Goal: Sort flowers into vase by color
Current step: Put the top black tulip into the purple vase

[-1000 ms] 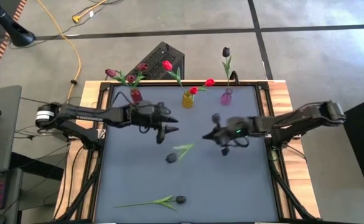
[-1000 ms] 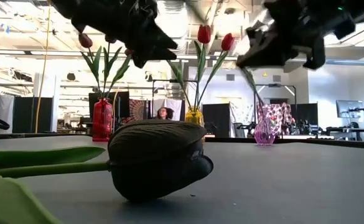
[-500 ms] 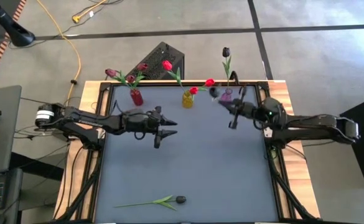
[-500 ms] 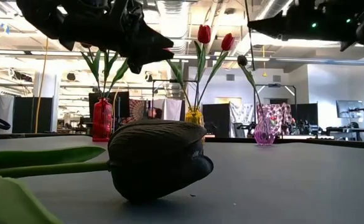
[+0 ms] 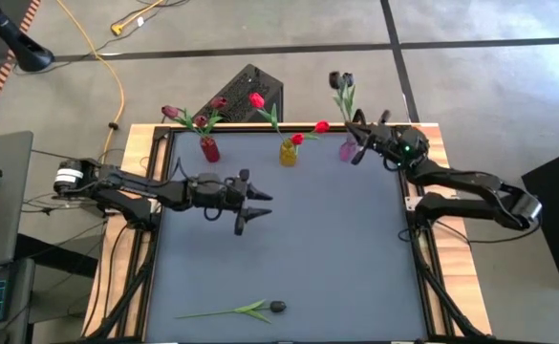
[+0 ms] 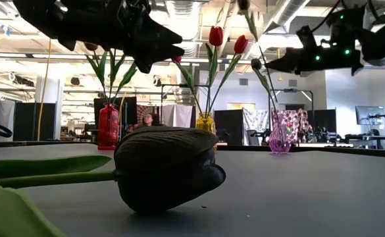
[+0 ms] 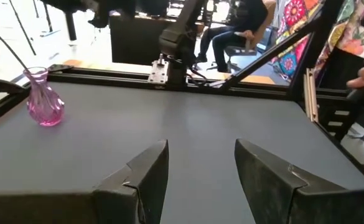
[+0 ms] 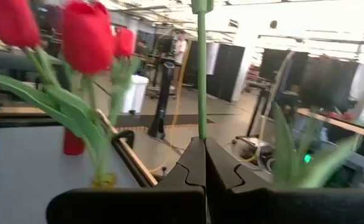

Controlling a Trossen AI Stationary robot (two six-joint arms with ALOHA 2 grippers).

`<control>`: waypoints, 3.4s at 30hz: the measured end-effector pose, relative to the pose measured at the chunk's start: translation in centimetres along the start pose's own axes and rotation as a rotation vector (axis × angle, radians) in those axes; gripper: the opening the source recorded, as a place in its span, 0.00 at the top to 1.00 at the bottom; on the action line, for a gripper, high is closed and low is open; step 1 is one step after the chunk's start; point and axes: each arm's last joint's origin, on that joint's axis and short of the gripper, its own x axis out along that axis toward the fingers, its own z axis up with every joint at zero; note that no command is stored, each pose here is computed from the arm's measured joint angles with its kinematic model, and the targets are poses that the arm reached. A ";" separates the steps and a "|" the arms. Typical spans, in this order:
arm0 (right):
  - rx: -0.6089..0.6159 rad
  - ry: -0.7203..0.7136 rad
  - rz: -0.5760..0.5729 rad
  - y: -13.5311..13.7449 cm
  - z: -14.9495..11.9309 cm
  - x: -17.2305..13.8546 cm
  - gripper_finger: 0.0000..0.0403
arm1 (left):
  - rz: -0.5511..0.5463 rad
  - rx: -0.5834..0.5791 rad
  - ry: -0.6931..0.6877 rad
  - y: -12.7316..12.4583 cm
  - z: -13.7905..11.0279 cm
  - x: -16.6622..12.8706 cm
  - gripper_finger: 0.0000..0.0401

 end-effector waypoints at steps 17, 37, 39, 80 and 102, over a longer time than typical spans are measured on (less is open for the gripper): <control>0.027 -0.066 -0.108 -0.8 -2.5 -2.7 0.96 | 0.026 0.003 0.008 -0.3 -0.1 0.0 0.57; 0.103 -0.083 -0.105 -0.7 -5.0 -1.1 0.96 | 0.033 -0.019 -0.004 -0.3 0.0 0.0 0.57; 0.103 -0.080 -0.104 -0.7 -5.0 -1.1 0.96 | 0.032 -0.019 0.000 -0.4 -0.1 0.0 0.57; 0.066 0.034 -0.096 -0.5 -6.1 -1.1 0.94 | 0.038 -0.023 0.030 -0.3 -0.4 0.1 0.57; 0.067 0.036 -0.096 -0.5 -6.2 -1.1 0.85 | 0.038 -0.039 0.031 -0.3 -0.4 0.1 0.57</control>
